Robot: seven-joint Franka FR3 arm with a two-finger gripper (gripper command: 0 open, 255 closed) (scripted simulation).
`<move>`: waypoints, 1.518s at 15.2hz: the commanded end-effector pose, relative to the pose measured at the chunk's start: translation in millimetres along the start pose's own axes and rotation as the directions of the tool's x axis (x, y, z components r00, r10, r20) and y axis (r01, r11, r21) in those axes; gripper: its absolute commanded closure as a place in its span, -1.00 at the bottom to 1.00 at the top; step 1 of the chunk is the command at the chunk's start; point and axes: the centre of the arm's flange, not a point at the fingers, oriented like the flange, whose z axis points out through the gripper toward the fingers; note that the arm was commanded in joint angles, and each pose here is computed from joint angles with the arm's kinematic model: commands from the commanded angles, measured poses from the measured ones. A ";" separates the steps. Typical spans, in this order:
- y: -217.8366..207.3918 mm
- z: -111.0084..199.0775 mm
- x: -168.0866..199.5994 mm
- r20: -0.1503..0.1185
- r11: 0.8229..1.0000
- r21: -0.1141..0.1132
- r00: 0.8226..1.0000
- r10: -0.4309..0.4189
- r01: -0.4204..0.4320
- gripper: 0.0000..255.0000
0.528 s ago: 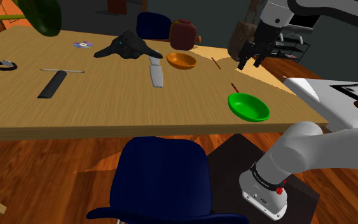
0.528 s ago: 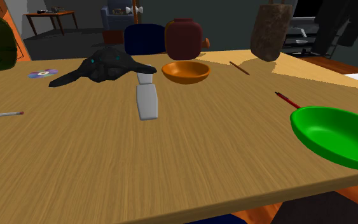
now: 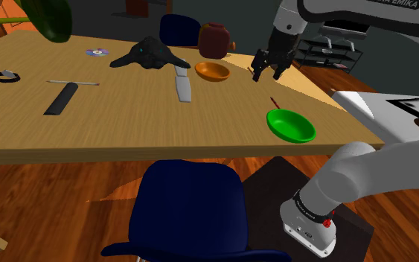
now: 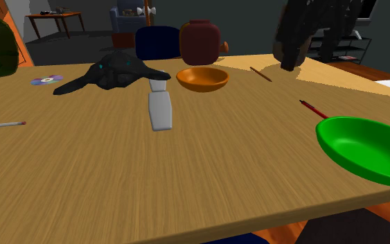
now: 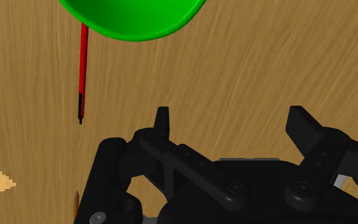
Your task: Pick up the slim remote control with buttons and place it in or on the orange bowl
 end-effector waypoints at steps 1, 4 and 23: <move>-15.7 11.2 15.4 0.004 1.000 0.002 1.000 0.021 -0.021 -1.00; -41.8 25.8 42.0 0.010 0.999 0.004 0.999 0.052 -0.052 -1.00; -188.2 121.0 225.2 0.050 0.970 0.010 0.969 0.240 -0.241 -1.00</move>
